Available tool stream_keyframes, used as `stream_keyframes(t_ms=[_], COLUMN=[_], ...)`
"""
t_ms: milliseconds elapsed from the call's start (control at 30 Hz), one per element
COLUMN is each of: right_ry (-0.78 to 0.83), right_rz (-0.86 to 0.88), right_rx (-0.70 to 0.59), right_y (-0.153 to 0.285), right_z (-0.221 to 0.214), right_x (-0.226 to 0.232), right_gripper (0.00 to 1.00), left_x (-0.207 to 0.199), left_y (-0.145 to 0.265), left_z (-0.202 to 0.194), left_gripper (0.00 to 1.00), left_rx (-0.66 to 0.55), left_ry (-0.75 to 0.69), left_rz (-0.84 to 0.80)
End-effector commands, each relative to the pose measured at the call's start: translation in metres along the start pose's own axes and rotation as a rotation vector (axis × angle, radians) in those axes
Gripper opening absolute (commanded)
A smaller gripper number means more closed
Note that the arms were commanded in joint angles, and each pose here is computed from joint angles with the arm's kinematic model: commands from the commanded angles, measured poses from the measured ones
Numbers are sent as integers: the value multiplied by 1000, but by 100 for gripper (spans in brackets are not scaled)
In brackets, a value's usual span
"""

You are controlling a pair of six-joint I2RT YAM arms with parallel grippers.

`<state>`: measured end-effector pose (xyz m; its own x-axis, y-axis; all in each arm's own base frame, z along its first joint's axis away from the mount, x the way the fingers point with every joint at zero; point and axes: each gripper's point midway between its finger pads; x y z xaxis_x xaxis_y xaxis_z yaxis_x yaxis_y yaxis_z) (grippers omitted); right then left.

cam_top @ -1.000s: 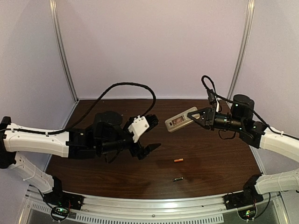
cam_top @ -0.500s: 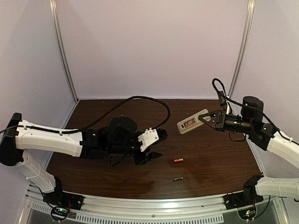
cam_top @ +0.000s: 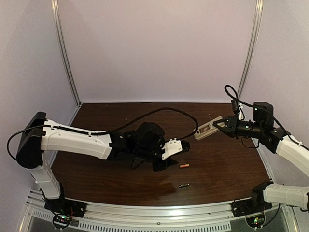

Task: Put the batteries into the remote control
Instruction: Pick up the battery from the center of the board.

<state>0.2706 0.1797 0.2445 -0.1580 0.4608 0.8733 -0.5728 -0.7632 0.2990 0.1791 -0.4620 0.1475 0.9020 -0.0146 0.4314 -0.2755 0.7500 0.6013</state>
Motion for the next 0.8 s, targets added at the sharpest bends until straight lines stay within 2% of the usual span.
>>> stream_keyframes(t_ms=[0, 400, 767], right_ry=[-76, -130, -138], right_rz=[-103, -205, -206], right_rx=[-27, -40, -31], right_y=[4, 14, 19], right_z=[8, 16, 16], right_x=[-29, -64, -70], right_gripper=[0, 0, 0], left_x=[-7, -17, -19], left_y=[-25, -78, -108], left_z=[0, -23, -44], left_gripper=[39, 38, 37], left_rx=[35, 159, 242], left_ry=[-65, -46, -4], left_rz=[-62, -117, -172])
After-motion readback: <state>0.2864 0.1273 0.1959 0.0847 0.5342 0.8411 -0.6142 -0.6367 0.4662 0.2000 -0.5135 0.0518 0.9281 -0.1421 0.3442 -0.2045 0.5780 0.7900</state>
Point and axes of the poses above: each gripper's point midway between its finger pads, its own y axis back along the fingers, its own x axis along the line the jaws close on, z = x × y, and after that the axes turned 14 degrees about -y, right-handed
